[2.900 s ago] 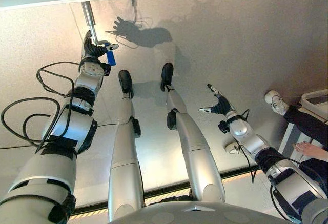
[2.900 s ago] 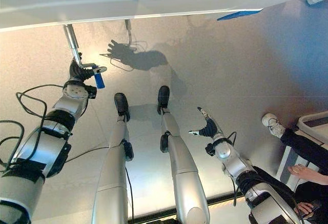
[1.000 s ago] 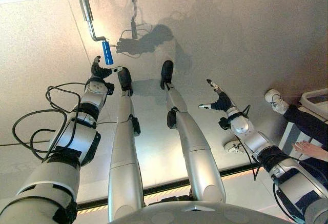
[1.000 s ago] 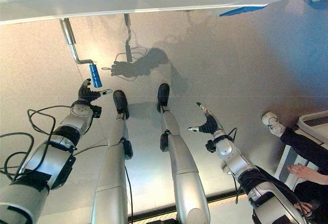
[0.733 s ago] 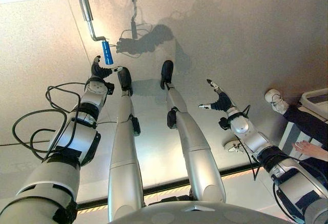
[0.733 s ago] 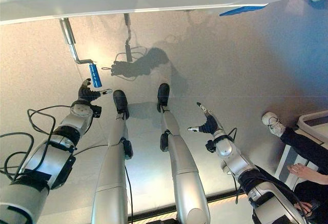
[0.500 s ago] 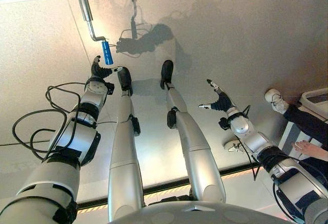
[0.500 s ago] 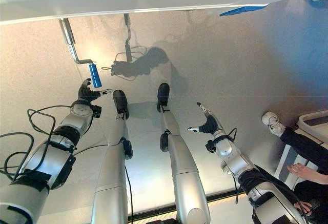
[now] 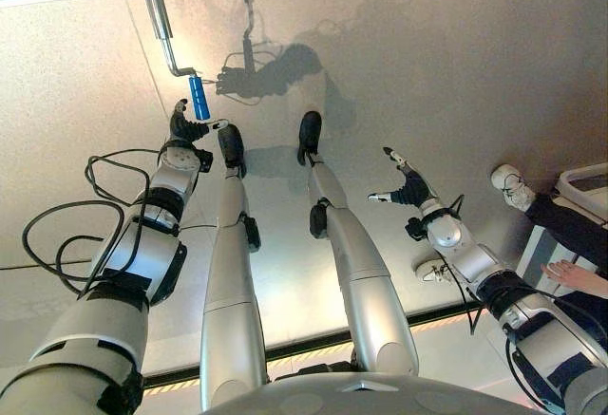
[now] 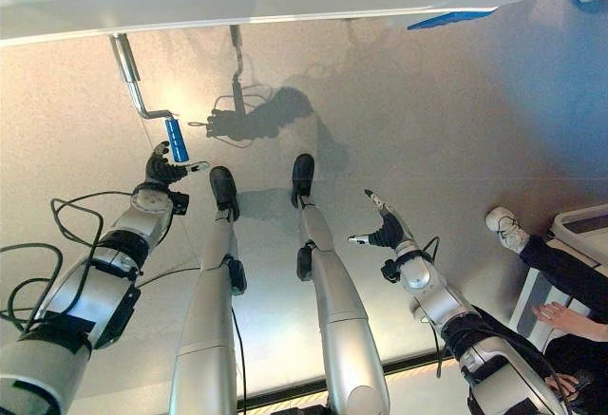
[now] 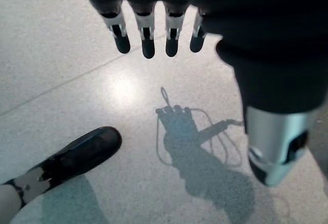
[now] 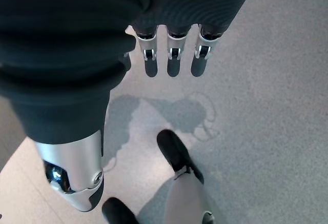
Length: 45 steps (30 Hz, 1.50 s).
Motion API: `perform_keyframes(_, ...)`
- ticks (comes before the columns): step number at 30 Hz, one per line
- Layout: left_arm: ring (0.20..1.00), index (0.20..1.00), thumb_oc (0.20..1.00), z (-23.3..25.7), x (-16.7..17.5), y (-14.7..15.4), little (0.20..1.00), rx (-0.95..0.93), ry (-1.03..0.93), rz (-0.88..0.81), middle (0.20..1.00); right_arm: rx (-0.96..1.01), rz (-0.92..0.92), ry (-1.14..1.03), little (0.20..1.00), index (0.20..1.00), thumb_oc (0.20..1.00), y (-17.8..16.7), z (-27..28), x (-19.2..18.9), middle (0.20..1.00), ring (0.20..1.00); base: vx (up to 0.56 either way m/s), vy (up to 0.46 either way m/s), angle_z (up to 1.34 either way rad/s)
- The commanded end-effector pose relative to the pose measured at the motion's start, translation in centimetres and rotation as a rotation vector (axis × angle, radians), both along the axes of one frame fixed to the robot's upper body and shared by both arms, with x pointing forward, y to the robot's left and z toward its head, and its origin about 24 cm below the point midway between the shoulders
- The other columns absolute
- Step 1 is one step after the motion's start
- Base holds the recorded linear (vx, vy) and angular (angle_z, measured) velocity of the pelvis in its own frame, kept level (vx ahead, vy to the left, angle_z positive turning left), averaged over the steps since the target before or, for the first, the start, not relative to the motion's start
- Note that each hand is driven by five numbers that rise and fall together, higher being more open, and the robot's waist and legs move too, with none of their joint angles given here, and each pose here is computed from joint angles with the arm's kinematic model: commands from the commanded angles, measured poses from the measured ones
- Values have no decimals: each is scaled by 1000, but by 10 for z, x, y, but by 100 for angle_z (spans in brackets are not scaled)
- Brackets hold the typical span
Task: Raise the hospital bed
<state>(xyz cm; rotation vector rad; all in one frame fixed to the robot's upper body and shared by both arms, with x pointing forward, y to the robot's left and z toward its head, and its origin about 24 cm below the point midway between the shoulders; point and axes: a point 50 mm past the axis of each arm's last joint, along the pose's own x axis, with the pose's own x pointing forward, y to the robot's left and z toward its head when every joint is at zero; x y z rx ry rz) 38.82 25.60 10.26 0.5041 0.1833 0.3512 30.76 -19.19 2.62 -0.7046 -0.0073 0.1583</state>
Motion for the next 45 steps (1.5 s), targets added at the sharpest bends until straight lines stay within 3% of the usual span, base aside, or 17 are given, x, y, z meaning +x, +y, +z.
perform_keyframes(1, 1000, 1000, 1000, 6, 0, 3, 1000, -26, -39, 15, 1000, -20, 36, 39, 1000, 1000, 1000, -1, -16, -19, 1000, 1000, 0, 0, 0)
perform_keyframes(30, 1000, 1000, 1000, 24, 10, -11, 1000, -5, -96, -31, 1000, -34, 34, 64, 1000, 1000, 1000, -4, -21, -23, 1000, 1000, 0, 0, 0)
perform_keyframes(45, 1000, 1000, 1000, 47, 17, -32, 1000, 15, -187, -115, 1000, -44, 23, 83, 1000, 1000, 1000, -9, -26, -27, 1000, 1000, 0, 0, 0)
